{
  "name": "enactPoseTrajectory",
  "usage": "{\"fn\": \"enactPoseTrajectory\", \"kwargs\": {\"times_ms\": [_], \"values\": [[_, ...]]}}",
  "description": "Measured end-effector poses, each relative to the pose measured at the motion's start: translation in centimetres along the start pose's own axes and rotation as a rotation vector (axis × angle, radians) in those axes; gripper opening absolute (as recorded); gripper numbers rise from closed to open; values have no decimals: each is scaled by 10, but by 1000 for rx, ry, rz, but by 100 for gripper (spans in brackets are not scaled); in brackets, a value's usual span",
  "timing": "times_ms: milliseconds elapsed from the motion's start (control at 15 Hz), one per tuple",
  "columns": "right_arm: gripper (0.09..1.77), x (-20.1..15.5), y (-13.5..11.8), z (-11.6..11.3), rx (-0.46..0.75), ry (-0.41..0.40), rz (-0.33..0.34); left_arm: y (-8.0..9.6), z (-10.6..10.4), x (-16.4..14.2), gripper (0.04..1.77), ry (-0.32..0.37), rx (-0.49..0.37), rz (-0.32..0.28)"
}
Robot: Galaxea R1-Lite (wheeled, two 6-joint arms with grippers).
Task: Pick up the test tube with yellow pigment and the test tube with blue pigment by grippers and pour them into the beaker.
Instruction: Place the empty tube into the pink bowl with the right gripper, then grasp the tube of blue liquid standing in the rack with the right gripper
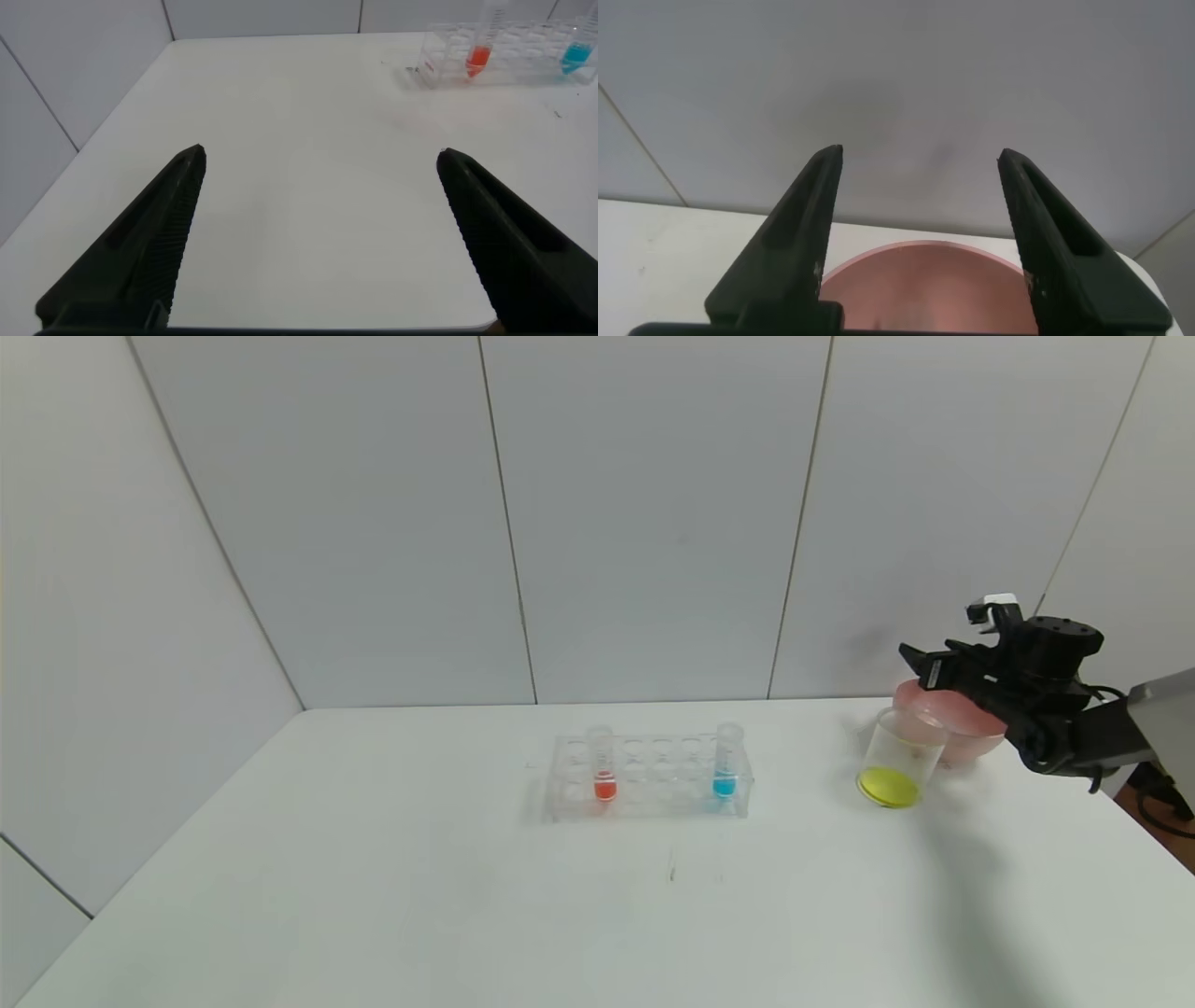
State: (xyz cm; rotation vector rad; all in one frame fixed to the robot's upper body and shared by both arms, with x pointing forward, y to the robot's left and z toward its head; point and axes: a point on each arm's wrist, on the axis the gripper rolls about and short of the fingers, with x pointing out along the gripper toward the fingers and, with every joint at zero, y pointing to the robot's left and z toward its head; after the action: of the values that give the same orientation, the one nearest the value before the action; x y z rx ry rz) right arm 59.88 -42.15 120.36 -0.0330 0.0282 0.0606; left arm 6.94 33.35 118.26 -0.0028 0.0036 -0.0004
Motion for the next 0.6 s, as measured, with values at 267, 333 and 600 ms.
{"fn": "enactPoseTrajectory", "kwargs": {"times_ms": [267,333,600], "values": [[142,-4,22,15,-4,-22,11,0,0,0,176,0,0,0],[146,-6,31,20,-4,-24,13,0,0,0,176,0,0,0],[156,-18,83,43,6,-40,1,0,0,0,176,0,0,0]]}}
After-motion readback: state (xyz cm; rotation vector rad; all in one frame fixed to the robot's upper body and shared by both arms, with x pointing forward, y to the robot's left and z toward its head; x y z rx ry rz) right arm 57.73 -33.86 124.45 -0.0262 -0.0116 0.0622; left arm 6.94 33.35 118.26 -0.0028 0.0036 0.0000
